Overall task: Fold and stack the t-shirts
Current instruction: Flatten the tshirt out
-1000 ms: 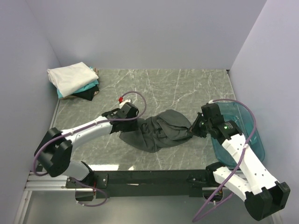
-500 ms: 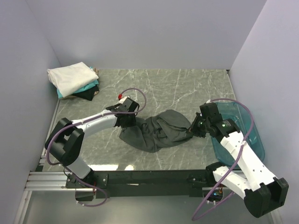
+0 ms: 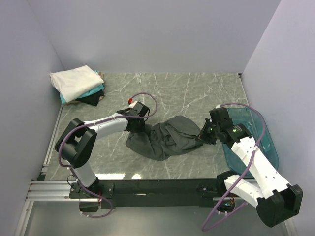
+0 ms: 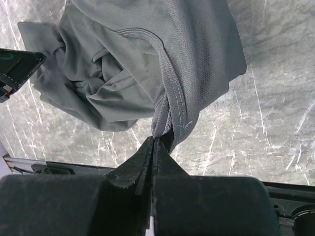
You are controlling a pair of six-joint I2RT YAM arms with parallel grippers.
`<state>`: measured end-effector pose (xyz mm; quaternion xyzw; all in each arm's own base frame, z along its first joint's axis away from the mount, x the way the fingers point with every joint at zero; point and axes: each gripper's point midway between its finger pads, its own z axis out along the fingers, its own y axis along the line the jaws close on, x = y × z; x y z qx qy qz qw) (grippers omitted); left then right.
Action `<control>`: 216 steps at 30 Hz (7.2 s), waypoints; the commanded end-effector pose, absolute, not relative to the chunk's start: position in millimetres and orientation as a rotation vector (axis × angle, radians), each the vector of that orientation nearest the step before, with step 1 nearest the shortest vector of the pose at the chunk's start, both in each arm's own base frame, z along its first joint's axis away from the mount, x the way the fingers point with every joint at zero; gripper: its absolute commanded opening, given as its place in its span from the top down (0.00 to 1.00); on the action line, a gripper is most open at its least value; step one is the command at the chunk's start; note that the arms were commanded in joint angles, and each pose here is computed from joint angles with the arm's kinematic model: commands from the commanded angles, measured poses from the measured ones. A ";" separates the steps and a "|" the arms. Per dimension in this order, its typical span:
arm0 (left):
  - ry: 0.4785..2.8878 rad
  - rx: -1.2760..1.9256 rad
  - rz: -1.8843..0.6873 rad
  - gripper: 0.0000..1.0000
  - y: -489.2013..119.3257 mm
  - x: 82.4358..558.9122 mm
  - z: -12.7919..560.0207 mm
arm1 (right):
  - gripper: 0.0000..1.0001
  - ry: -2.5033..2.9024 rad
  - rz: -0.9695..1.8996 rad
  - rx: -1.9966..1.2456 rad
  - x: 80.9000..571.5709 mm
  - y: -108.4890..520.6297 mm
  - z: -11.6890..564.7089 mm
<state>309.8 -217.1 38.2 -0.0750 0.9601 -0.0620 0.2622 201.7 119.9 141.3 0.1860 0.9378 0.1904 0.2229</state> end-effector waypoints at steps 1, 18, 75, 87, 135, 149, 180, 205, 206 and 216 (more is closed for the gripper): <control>2.547 -0.210 -0.181 0.60 -218.1 320.8 50.7 | 1.00 2.529 0.554 0.480 215.6 123.1 158.8; 2.565 -0.214 -0.160 0.82 -212.6 315.8 40.8 | 1.00 2.542 0.562 0.481 215.0 125.1 154.9; 2.533 -0.176 -0.538 0.70 -258.5 358.2 94.8 | 1.00 2.524 0.609 0.610 210.1 109.6 139.5; 2.618 -0.189 -0.436 0.61 -254.3 337.8 64.2 | 1.00 2.544 0.627 0.622 217.2 114.7 129.1; 2.166 -0.339 -0.244 0.99 -145.3 400.9 255.8 | 1.00 2.356 0.495 0.411 288.5 102.0 266.5; 1.972 -0.709 -0.126 0.99 -19.4 247.4 212.0 | 1.00 2.399 0.535 0.636 187.2 84.8 179.7; 2.148 -0.653 -0.251 1.00 -53.1 239.5 173.2 | 0.30 2.592 0.573 -0.134 269.4 256.4 161.0; 2.167 -0.677 -0.213 0.99 -49.6 239.8 166.5 | 0.46 2.793 0.371 -0.527 284.5 326.0 43.3; 2.164 -0.677 -0.215 0.99 -49.7 240.0 167.1 | 0.47 2.799 0.358 -0.529 284.7 325.1 41.4; 2.169 -0.674 -0.215 0.99 -50.2 240.0 166.7 | 0.78 2.806 0.255 -0.537 290.4 318.1 37.1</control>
